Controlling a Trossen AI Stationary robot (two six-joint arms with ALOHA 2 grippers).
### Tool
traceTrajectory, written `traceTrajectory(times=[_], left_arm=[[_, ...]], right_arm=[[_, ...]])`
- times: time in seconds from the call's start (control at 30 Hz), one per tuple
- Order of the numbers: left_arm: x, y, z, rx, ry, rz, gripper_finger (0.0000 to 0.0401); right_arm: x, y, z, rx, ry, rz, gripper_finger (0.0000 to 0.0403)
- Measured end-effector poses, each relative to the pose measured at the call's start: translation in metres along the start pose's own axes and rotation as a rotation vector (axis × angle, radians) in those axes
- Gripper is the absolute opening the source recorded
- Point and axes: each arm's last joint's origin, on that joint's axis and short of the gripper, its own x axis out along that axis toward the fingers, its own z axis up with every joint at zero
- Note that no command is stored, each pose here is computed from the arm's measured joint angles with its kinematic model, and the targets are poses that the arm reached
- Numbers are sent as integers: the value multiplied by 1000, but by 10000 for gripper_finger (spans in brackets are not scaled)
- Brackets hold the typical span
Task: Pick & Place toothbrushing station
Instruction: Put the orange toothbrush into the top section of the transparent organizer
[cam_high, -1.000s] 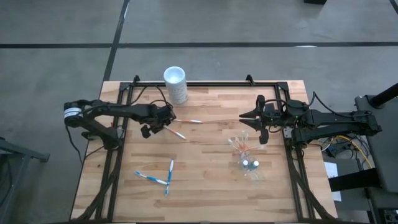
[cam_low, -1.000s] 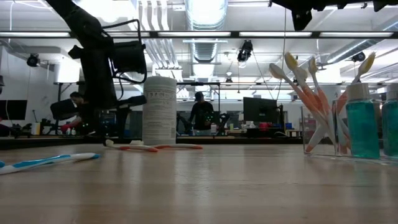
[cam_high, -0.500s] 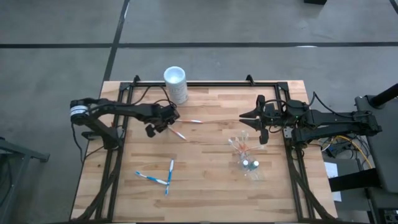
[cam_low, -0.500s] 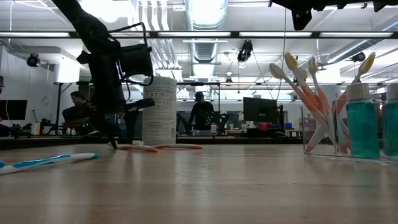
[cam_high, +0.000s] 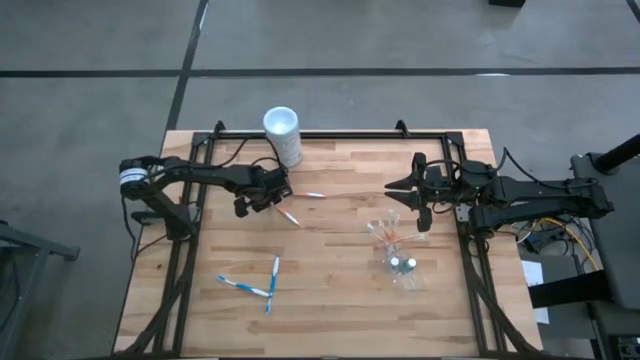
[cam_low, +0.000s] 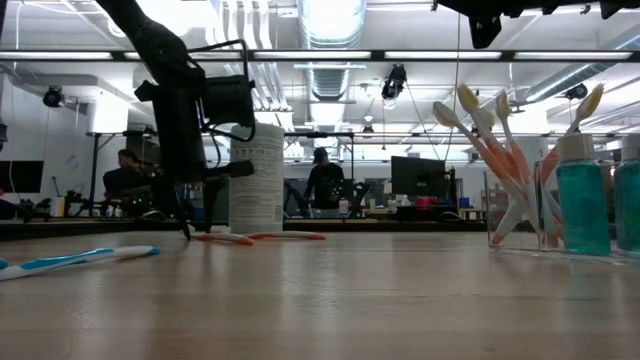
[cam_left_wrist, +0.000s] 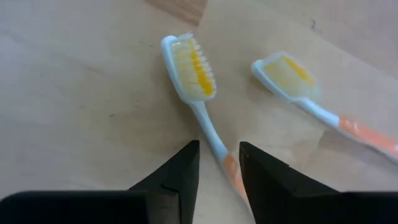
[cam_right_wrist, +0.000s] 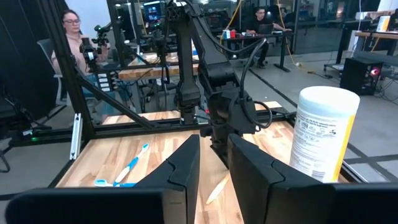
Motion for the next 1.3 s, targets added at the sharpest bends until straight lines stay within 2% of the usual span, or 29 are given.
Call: traceTrajectory(times=[0.1,0.33,0.63,0.77,1.0,1.17,1.3], left_arm=[[0,1,0,42,3,11,107],[0,8,0,60,4,80,65],[0,12,1,286,-12,112,19],[-1,11,2,329,-13,108,28],[-13,1,0,412,38,41,65],[-19,-5,-1,423,33,7,76],[-21,-5,-6,436,91,-6,78]], right_arm=[[0,0,0,0,0,0,84],[0,0,0,3,0,0,77],[0,0,0,3,0,0,72],[0,0,0,3,0,0,77],[0,0,0,3,0,0,82],[0,0,0,3,1,0,75],[0,0,0,3,1,0,69]])
